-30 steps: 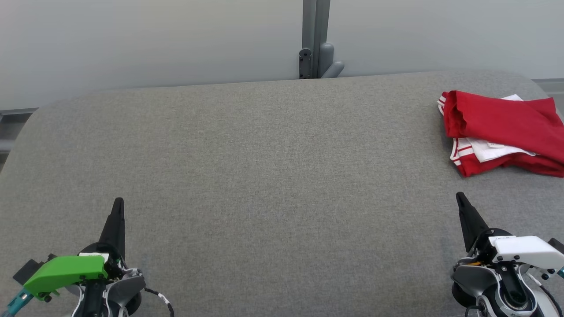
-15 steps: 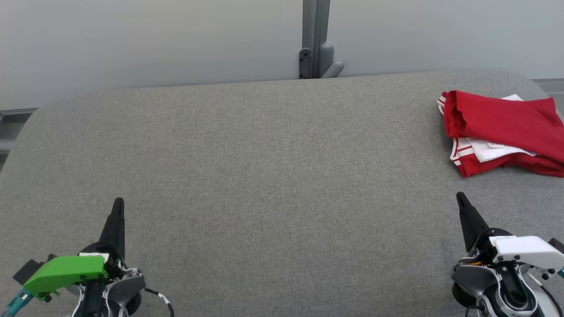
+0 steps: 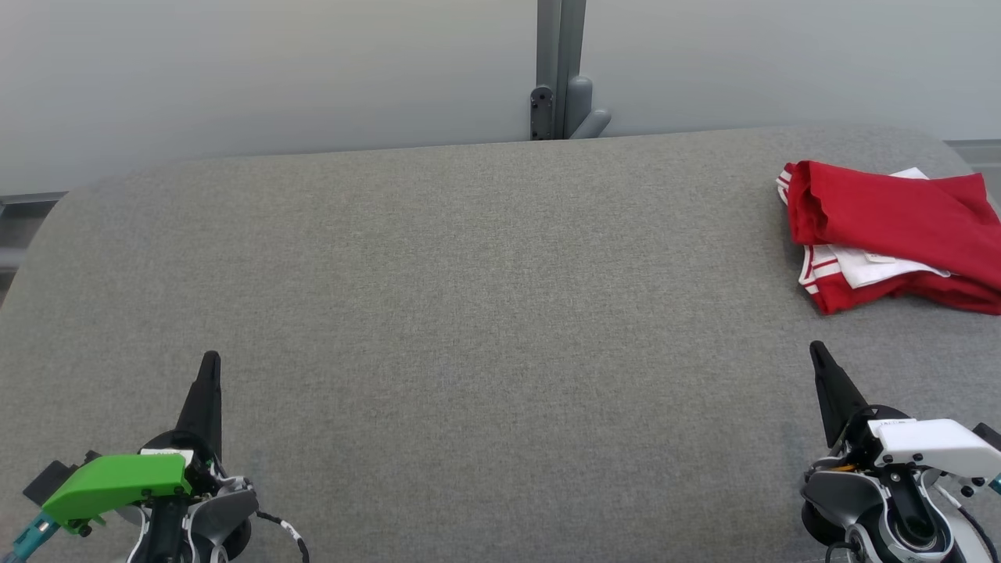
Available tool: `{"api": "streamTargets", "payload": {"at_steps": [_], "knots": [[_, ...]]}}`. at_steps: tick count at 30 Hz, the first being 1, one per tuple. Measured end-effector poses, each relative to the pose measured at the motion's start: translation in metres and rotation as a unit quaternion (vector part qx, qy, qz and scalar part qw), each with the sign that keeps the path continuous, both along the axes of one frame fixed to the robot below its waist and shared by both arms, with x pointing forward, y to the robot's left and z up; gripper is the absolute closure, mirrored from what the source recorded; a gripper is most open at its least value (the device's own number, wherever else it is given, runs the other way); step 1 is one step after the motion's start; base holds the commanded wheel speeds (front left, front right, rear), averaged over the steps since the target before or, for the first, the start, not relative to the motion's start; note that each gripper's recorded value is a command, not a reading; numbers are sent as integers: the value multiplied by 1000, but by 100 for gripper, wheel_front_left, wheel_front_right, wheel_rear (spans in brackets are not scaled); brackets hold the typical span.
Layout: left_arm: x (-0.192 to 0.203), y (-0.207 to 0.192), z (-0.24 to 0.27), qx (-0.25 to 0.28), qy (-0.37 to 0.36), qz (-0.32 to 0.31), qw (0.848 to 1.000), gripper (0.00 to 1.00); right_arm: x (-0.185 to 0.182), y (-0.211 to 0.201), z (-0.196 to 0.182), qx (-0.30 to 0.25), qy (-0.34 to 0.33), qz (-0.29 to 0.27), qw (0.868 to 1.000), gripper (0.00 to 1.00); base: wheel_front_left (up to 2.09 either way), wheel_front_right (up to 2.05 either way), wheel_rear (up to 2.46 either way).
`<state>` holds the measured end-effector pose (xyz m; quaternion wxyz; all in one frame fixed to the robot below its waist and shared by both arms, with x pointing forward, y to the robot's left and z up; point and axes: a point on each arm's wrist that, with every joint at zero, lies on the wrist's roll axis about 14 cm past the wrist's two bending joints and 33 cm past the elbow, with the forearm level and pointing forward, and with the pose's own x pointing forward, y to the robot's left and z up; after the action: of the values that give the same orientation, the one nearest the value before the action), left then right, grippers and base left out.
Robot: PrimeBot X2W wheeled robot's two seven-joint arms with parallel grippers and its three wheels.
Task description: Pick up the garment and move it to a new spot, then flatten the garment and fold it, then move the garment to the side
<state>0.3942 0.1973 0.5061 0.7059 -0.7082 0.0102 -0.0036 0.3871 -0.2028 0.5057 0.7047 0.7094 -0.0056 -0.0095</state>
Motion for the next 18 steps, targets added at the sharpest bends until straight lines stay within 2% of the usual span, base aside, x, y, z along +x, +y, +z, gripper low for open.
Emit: {"api": "streamTargets", "payload": {"at_steps": [18], "knots": [[0, 0, 0, 0, 0, 0, 1000, 100, 0, 0, 0, 0, 0, 0, 1000, 100, 0, 0, 0]]}}
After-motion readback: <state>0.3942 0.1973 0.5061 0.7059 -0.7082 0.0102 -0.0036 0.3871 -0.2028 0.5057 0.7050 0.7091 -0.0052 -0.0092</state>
